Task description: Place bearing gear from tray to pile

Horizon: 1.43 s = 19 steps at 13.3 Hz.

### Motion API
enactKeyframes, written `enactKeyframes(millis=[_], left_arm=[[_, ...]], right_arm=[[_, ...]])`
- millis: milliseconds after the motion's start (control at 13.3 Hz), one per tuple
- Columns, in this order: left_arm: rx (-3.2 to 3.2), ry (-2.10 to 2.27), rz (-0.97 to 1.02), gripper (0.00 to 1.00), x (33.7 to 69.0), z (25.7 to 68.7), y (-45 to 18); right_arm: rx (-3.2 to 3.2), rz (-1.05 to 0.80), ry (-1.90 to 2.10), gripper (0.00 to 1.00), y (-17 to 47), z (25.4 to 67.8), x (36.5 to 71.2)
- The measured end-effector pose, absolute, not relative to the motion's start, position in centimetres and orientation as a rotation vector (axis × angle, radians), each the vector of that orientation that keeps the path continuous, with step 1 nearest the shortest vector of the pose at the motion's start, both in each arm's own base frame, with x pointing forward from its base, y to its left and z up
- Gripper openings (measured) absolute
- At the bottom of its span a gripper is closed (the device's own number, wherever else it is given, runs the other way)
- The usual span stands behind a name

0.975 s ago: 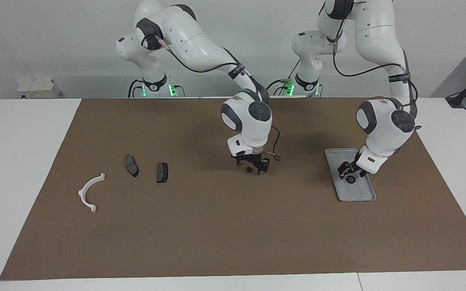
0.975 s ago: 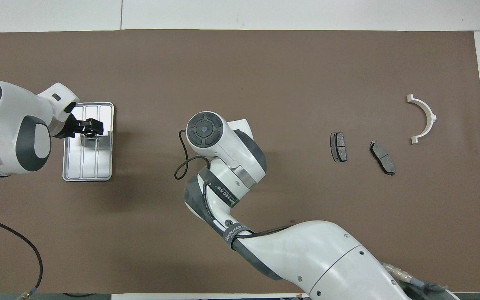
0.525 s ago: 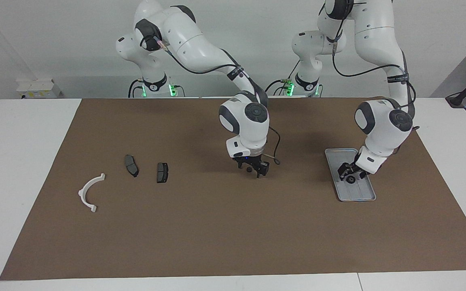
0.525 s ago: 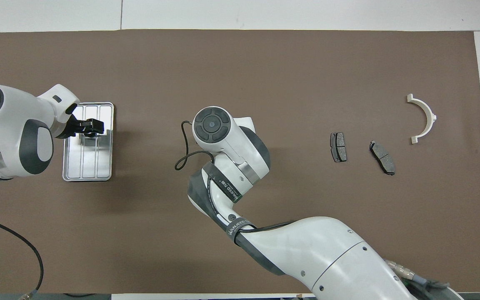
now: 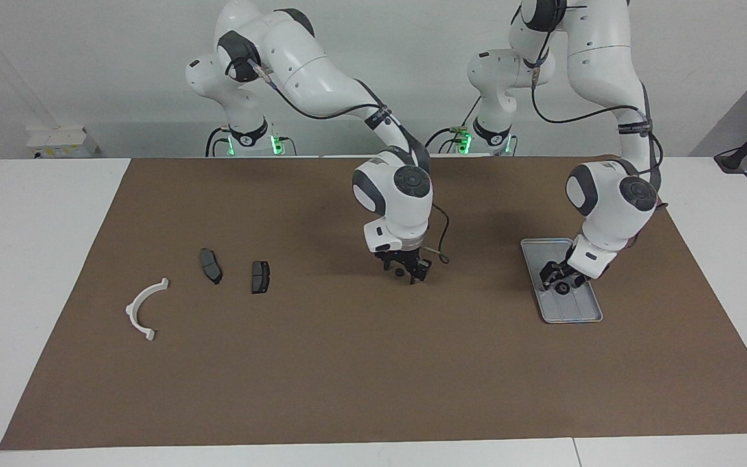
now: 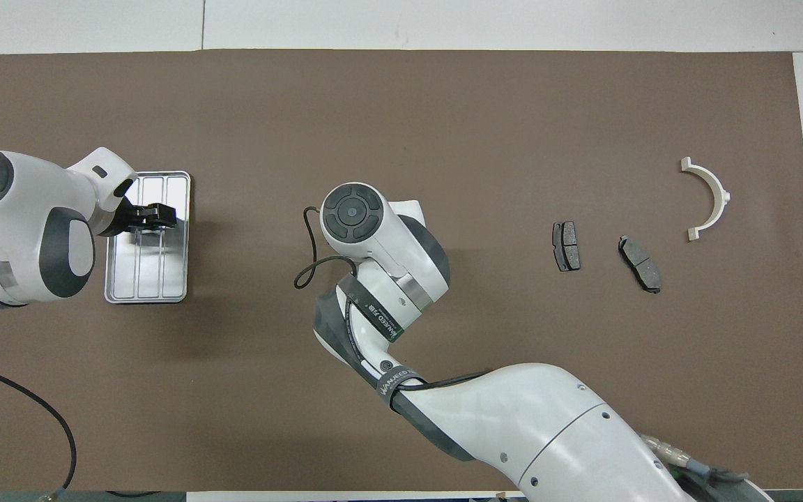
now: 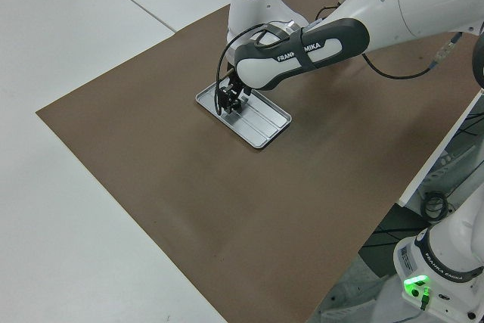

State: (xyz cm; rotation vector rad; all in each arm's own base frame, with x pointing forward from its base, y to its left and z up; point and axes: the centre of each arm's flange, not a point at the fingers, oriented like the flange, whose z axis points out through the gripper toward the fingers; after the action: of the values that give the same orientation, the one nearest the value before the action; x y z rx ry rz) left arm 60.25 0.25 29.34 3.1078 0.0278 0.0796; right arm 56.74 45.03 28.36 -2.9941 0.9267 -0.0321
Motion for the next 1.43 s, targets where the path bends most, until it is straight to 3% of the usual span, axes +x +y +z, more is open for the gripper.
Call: enactKeyframes(millis=[75,150,375,675,975,1200,1425], left_arm=[[3.108,0.028,0.081,0.80,60.2,29.3,0.2],[3.108,0.028,0.085,0.74,60.3,29.4,0.3],[3.109,0.029,0.102,0.35,60.3,29.9,0.5],[3.105,0.015,0.111,0.35,61.3,31.5,-0.1],[3.083,-0.004,0.003,0.35,63.9,40.9,-0.8],[3.053,0.003,-0.001,0.35,64.1,46.1,-1.2],[3.068,0.102,-0.001,0.35,63.7,46.9,-6.4]], right_arm=[[-2.992,-0.034,0.926,0.61,45.0,28.5,56.8],[-2.993,-0.034,0.927,0.61,45.0,28.5,56.8],[-2.990,-0.037,0.929,0.27,44.9,28.9,56.8],[-2.989,-0.036,0.930,0.24,44.9,28.9,56.8],[-3.079,0.037,0.898,0.24,41.7,30.2,58.7],[-3.176,0.125,0.622,0.24,32.2,36.9,63.6],[-3.202,0.165,0.236,0.24,19.6,43.0,66.7]])
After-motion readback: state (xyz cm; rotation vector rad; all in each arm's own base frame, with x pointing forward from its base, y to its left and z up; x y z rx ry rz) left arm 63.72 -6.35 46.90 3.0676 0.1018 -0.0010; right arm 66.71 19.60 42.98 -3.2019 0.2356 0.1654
